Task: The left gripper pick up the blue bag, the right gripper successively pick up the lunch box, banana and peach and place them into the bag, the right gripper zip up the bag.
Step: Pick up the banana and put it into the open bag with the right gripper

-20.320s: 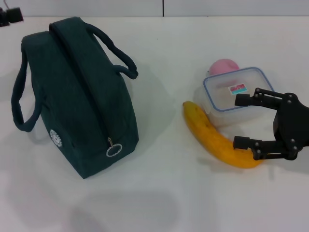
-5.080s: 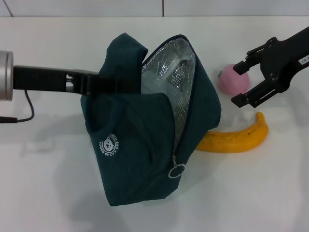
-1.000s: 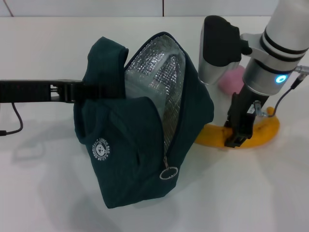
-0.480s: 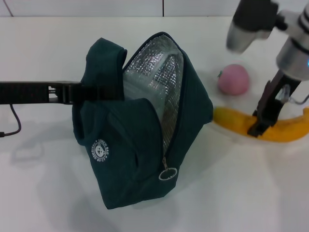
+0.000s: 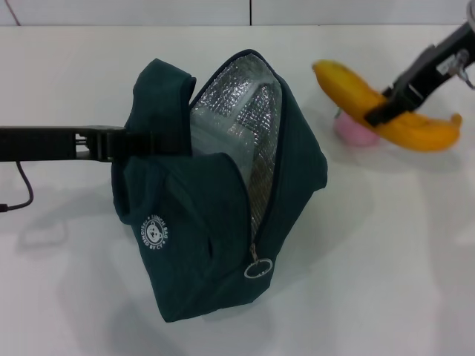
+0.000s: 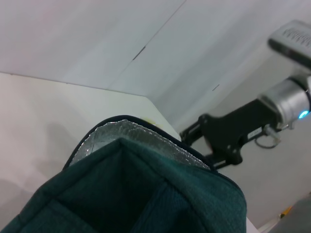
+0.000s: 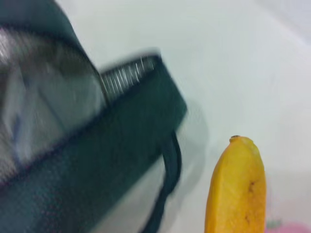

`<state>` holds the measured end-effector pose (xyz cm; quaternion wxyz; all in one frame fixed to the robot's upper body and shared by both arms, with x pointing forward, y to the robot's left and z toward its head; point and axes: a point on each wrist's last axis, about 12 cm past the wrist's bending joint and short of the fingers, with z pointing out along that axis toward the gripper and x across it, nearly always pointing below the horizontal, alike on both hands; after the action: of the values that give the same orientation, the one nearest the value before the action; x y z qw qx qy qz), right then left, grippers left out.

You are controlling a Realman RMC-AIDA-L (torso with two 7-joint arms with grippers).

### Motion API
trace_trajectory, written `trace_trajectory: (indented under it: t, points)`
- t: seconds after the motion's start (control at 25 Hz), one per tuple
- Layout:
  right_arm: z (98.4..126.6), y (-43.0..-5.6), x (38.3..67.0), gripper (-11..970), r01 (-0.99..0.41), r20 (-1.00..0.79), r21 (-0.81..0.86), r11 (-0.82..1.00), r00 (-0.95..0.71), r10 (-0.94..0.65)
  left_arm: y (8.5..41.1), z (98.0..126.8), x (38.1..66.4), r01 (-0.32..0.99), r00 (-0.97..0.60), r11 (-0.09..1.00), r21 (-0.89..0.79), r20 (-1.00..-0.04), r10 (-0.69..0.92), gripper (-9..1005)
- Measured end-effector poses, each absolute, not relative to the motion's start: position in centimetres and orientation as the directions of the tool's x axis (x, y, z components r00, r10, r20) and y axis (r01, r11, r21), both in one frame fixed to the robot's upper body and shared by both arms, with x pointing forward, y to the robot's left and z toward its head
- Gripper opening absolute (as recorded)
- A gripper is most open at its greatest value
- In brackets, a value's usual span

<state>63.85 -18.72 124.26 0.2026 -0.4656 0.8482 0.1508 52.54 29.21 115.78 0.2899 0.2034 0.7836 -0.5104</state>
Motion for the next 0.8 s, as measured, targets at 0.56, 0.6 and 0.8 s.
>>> trace_trajectory:
  t: [0.56,0.6,0.8]
  points:
    - [130.9,-16.3,62.0,413,-0.962,-0.9,0.085,0.258,-0.185,-0.394,29.2,115.8,52.6,0.611,-0.753,0.394,-0.686,-0.658,0.021,40]
    - [131.0,-16.1,61.9,413,-0.967,-0.911,0.082,0.241,-0.171,-0.375,29.1,115.9,52.6,0.612,-0.752,0.394,-0.686,-0.659,0.022,40]
    - [130.4,-15.0,61.8,413,-0.981,-0.954,0.097,0.167,-0.139,-0.266,29.2,115.9,52.7,0.612,-0.752,0.395,-0.685,-0.659,0.022,40]
